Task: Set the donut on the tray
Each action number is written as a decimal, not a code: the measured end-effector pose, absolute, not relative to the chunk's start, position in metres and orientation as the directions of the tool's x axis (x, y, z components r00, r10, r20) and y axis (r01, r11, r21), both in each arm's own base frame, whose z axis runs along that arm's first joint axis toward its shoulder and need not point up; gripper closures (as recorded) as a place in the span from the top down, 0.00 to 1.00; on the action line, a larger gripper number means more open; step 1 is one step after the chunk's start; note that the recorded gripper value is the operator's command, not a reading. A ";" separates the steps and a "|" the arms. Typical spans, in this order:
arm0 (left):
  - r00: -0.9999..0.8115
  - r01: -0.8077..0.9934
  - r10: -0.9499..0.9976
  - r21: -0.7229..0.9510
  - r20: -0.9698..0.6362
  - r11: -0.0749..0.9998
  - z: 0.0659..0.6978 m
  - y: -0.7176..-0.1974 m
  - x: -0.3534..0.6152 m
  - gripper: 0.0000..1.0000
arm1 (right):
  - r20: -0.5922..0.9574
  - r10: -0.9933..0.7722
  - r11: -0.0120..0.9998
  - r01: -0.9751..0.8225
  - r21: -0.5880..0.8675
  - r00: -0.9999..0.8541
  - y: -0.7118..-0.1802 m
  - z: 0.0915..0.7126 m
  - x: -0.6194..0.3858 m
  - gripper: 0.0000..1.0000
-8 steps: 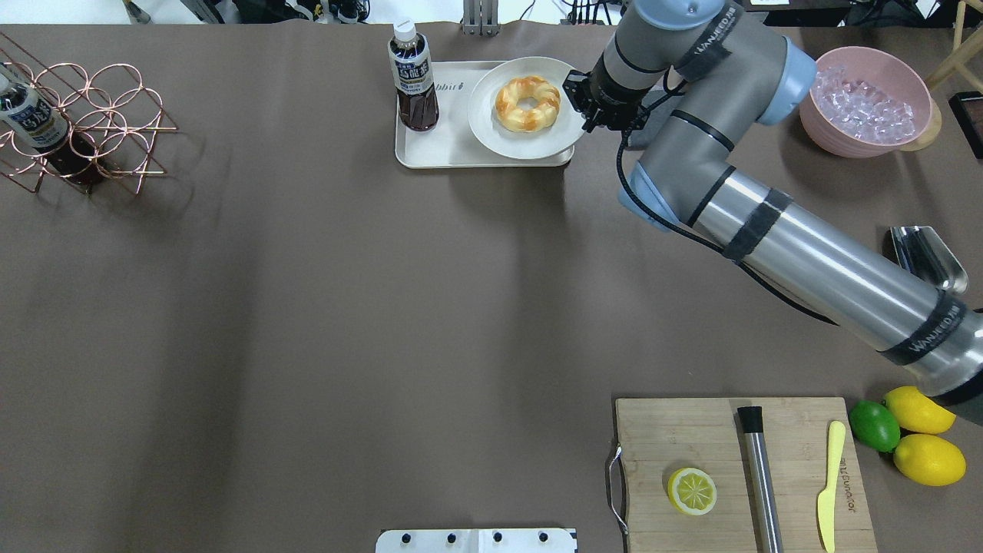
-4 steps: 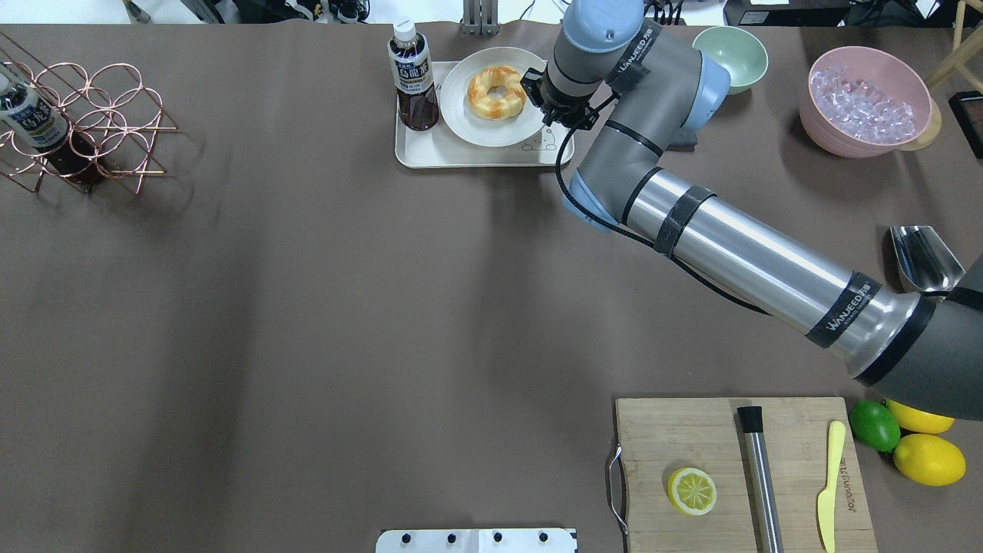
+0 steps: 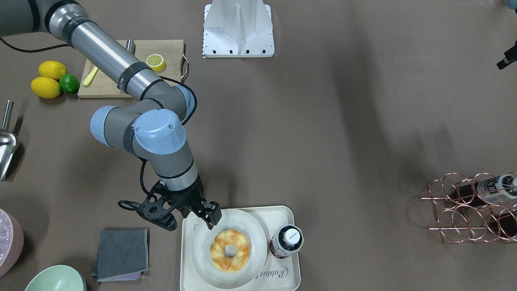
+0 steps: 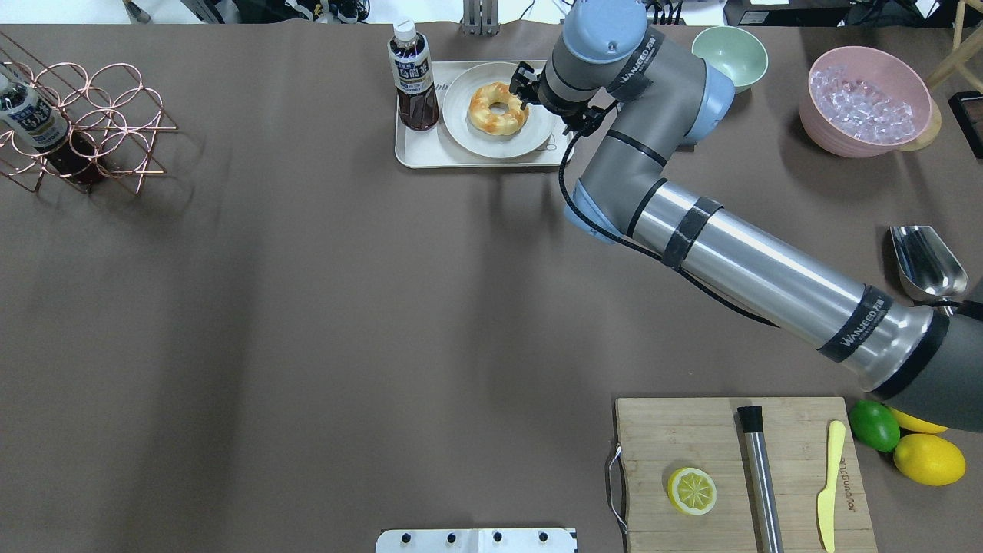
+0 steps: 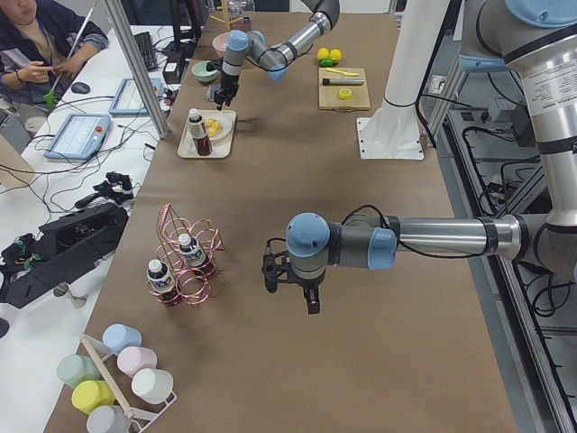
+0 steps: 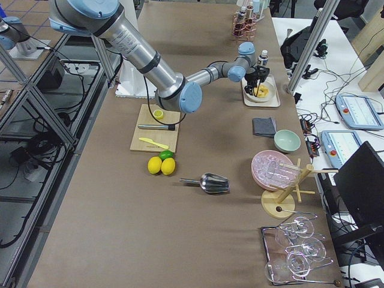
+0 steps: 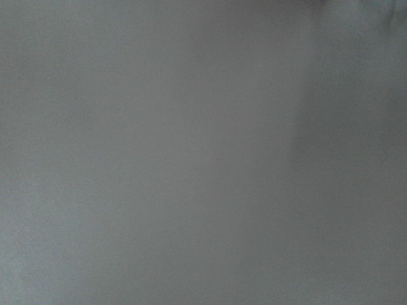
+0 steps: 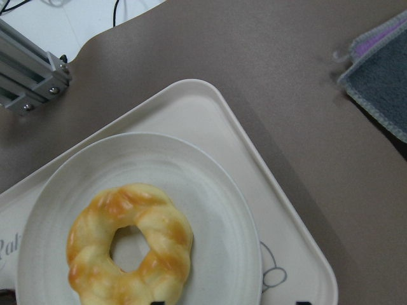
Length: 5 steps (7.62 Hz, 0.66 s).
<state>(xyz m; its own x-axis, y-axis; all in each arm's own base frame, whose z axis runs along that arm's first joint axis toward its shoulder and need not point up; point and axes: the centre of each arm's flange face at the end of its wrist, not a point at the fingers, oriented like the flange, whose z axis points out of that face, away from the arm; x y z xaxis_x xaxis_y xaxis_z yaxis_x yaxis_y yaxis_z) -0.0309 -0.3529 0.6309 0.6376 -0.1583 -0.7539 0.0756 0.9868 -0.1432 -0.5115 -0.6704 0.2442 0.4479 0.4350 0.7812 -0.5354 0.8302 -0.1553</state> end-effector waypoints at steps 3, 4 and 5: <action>0.638 0.076 -0.163 -0.150 -0.752 0.986 0.634 -0.351 -0.031 0.99 | 0.782 0.340 0.900 -0.422 -0.109 0.522 -0.658 0.258 -0.431 1.00; 0.638 0.075 -0.164 -0.150 -0.752 0.986 0.634 -0.350 -0.031 0.99 | 0.773 0.304 0.922 -0.376 -0.092 0.557 -0.651 0.269 -0.389 1.00; 0.638 0.075 -0.162 -0.149 -0.753 0.986 0.634 -0.350 -0.031 0.99 | 0.762 0.266 0.939 -0.337 -0.067 0.590 -0.640 0.287 -0.344 1.00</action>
<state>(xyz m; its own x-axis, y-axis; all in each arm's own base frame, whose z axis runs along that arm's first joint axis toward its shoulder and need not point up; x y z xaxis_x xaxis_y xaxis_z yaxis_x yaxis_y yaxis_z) -0.0311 -0.3501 0.6338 0.6381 -0.1624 -0.7526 0.0750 0.9860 -0.1491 -0.3436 -0.6397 0.2873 0.5903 0.2660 0.7621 -0.3372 0.9391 -0.0666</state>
